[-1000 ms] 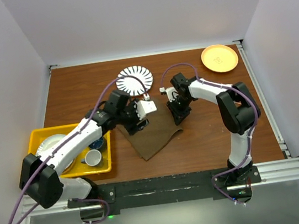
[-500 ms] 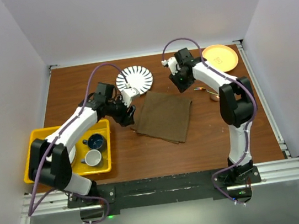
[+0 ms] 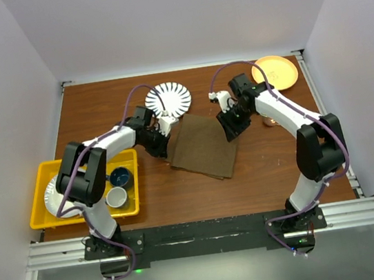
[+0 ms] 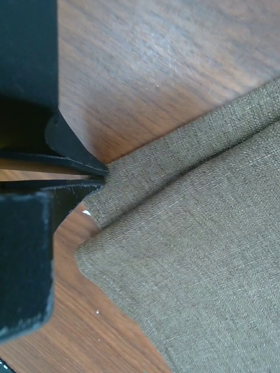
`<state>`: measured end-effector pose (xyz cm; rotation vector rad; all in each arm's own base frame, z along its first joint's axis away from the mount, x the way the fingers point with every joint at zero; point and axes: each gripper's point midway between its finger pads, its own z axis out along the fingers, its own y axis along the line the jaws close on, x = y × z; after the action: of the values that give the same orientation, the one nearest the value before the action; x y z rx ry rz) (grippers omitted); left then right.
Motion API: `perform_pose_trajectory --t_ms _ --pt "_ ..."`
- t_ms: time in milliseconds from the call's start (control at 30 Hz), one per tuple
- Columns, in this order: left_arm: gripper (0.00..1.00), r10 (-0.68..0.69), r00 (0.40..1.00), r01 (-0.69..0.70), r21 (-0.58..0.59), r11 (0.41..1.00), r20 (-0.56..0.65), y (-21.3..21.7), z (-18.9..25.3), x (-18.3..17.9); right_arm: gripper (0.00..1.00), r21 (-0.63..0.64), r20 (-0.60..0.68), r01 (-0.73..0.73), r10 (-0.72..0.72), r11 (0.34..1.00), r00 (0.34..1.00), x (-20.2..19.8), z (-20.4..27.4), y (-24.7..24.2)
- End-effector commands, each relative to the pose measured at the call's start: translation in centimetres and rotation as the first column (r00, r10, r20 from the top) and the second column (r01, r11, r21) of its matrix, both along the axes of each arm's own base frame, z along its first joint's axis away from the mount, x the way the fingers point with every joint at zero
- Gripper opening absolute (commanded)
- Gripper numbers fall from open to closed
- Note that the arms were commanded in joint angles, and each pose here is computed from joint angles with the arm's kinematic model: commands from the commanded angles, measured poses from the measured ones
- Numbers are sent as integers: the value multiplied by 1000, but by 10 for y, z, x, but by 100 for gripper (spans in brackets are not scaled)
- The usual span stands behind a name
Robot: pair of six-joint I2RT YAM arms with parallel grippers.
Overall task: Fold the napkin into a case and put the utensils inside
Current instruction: Fold the rectangle-folded napkin at the center of the board.
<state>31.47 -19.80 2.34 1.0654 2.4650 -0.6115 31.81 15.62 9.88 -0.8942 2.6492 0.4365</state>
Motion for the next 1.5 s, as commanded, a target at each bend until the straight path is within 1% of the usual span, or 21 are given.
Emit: perform_pose_trajectory --t_ms 0,67,167,200,300,400,433,467,500,567,633,700,733,800,867,900,967,1233,1367,1433,1467 --pt "10 -29 999 29 -3 1000 27 -15 6 -8 40 24 -70 31 -29 999 997 -33 6 -5" --pt "8 -64 998 64 2 998 3 -22 3 -28 40 1 -99 51 -50 999 994 -44 -4 -13" --pt "6 -77 997 77 -5 997 -17 -27 4 -42 40 -17 -143 115 -116 993 983 -53 -15 -27" --pt "6 -74 997 74 1 997 -23 -26 4 -44 41 -18 -160 148 -149 989 976 -55 -16 -30" --pt "8 -28 999 27 26 999 21 -15 15 -30 44 -21 -192 227 -227 974 955 -58 -19 -43" --pt "16 39 998 -38 -24 999 50 -2 41 -9 46 -21 -206 287 -285 958 936 -57 -20 -53" --pt "25 33 998 -31 -46 998 57 -4 49 -9 46 -10 -212 303 -299 953 930 -56 -20 -55" --pt "30 14 997 -7 -92 996 70 -11 63 -10 46 10 -231 309 -299 951 926 -57 -19 -52" --pt "38 0 998 8 -123 992 60 -16 70 -15 46 16 -249 328 -314 945 916 -56 -19 -50" --pt "42 -25 999 31 -182 983 36 -25 81 -24 46 44 -339 344 -310 938 888 -62 -27 -41" --pt "43 -27 1000 29 -195 980 14 -29 82 -29 46 56 -404 368 -316 928 858 -69 -36 -34" --pt "43 -22 1000 19 -205 979 -13 -32 78 -34 47 55 -404 381 -328 923 854 -69 -41 -34" --pt "44 -23 999 18 -214 977 -23 -34 76 -36 48 50 -434 407 -347 912 831 -74 -46 -32" --pt "46 -37 999 27 -233 972 -39 -42 72 -45 50 49 -460 426 -358 904 813 -80 -52 -29" --pt "47 -50 998 39 -232 972 -38 -46 66 -50 51 50 -449 433 -367 900 815 -75 -58 -29" --pt "49 -62 997 52 -228 972 -36 -52 64 -55 51 46 -465 448 -378 893 801 -78 -62 -29" --pt "49 -69 997 60 -214 975 -36 -56 57 -58 51 50 -472 455 -380 889 795 -77 -69 -26" --pt "48 -62 996 50 -153 987 -70 -63 36 -58 45 63 -524 460 -363 886 771 -82 -85 -20" --pt "48 -57 995 45 -143 989 -86 -65 29 -61 43 70 -548 463 -353 884 758 -85 -89 -17" --pt "48 -55 994 41 -134 990 -100 -65 24 -62 40 67 -559 465 -353 883 750 -88 -92 -17" --pt "47 -57 993 44 -132 990 -102 -66 23 -63 36 67 -561 463 -350 884 750 -89 -93 -17"
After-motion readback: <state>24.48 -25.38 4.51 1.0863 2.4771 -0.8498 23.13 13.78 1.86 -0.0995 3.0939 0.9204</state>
